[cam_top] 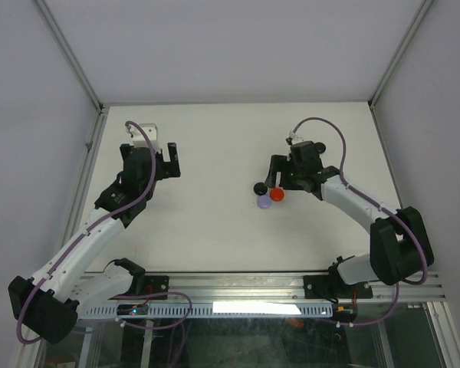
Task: Insert the wireless bluetooth earbuds into the charging case
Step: Place the charging case at the center of the board, then pick up the charging case at the center of the board.
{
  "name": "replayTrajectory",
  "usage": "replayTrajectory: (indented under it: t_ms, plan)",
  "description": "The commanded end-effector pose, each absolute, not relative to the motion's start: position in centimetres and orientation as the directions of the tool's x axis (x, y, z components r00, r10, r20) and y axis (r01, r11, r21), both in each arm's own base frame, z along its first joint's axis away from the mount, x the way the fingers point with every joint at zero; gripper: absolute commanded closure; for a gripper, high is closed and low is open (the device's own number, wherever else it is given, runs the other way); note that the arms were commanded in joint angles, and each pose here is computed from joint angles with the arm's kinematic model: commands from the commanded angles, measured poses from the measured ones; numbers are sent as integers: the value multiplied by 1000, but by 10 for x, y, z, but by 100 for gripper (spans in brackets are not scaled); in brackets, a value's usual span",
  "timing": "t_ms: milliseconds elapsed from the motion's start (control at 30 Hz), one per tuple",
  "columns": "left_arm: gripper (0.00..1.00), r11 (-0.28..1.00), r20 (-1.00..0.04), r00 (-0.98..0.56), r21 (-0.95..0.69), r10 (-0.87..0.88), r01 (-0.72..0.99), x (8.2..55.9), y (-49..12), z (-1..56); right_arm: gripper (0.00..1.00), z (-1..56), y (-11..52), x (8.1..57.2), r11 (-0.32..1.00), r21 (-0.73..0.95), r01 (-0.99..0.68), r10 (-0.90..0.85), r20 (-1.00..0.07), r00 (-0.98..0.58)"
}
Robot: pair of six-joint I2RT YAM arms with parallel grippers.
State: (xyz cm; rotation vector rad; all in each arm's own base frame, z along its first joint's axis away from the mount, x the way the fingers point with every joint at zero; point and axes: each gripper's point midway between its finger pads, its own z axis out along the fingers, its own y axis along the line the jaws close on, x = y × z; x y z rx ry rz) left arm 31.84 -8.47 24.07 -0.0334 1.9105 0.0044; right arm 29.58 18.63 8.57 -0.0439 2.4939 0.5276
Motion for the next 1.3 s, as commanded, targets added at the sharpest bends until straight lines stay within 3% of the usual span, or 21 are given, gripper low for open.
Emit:
replayTrajectory:
  t_ms: [0,367,633,967,1267]
  plan:
    - [1,996,-960,-265,-93,-91,-5,321,-89,261,19,99,131,342,985,148,-93,28,-658,-752]
    - [1,994,-957,-272,-107,-106,-12,323,-87,259,14,100,31,444,981,103,166,185,-770,-610]
    - [1,994,-954,-276,-110,-112,-23,326,-84,257,15,78,2,491,933,149,329,323,-750,-577]
    - [1,990,-952,-274,-128,-137,-51,328,-76,258,26,64,-16,524,883,89,462,366,-747,-556]
    - [1,987,-946,-281,-154,-160,-43,329,-76,257,35,42,-9,527,893,54,447,349,-709,-613]
